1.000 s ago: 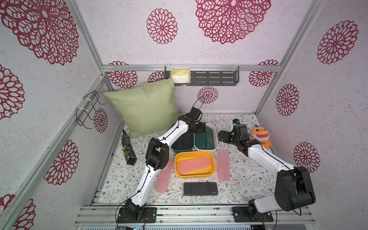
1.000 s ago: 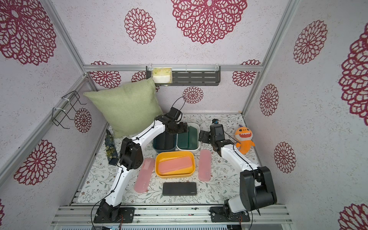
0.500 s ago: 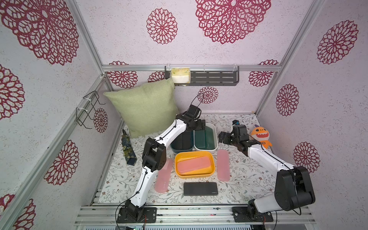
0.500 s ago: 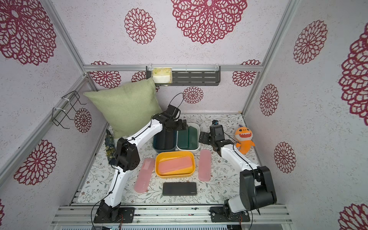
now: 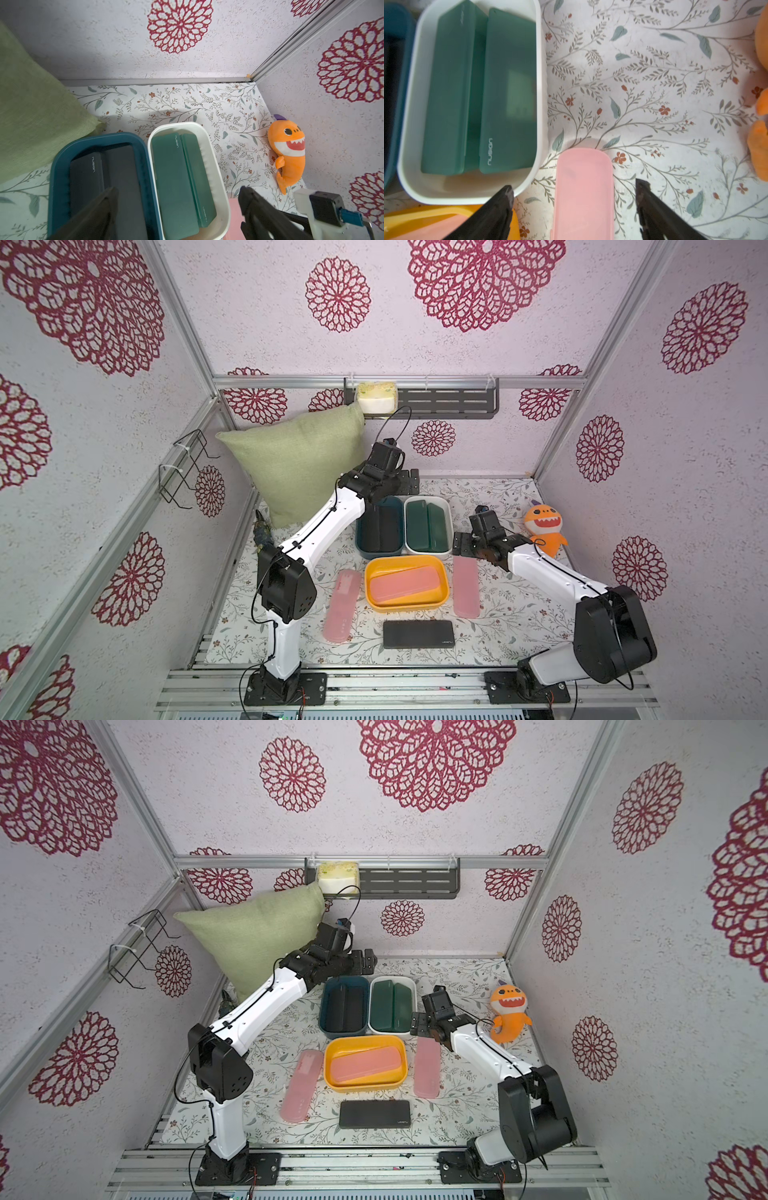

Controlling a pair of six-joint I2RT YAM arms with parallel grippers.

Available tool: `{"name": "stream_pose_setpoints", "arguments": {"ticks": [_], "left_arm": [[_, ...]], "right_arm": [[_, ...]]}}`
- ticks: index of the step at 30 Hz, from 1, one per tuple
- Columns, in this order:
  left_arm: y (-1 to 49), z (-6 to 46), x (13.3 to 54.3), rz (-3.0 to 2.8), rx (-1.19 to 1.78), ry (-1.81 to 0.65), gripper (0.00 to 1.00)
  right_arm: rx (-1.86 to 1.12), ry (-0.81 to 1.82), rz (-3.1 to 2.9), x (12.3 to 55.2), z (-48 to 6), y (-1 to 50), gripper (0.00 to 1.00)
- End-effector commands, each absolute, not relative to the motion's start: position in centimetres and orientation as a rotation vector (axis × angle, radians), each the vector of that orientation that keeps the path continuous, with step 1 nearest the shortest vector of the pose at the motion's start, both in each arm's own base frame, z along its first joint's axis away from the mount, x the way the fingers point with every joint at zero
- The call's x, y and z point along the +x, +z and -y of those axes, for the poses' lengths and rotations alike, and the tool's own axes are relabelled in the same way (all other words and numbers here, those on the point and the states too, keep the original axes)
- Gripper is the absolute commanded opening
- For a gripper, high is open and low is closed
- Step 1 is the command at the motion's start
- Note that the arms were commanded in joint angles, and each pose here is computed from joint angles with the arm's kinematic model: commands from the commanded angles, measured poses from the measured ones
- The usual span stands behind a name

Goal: Place the pencil cases by color into the storage box
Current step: Place the pencil case at the storage box, then pick up the pencil case from the center of the board.

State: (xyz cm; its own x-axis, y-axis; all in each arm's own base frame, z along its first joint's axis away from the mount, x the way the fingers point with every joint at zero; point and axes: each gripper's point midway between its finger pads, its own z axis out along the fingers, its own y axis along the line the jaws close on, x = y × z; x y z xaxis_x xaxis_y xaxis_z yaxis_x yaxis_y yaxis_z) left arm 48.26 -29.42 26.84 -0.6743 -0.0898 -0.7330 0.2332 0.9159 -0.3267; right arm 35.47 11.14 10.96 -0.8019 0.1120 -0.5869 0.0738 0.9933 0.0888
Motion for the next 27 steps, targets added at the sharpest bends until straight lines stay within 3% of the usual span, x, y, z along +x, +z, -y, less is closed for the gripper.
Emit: {"name": "stream_pose_setpoints", "arguments": {"ticks": [1, 11, 27], "left_arm": [[27.9, 27.1, 48.1, -2.226, 0.063, -0.494, 0.97], [27.7, 23.6, 47.0, -2.242, 0.006, -0.5, 0.97], [27.2, 22.2, 46.4, -2.267, -0.019, -0.473, 0.97]], "right_arm": [[0.202, -0.013, -2.549, 33.6, -9.9, 9.8, 0.94], [0.217, -0.003, -2.606, 32.3, -11.1, 7.2, 0.95], [0.208, -0.042, -2.671, 32.1, -11.2, 3.6, 0.96]]}}
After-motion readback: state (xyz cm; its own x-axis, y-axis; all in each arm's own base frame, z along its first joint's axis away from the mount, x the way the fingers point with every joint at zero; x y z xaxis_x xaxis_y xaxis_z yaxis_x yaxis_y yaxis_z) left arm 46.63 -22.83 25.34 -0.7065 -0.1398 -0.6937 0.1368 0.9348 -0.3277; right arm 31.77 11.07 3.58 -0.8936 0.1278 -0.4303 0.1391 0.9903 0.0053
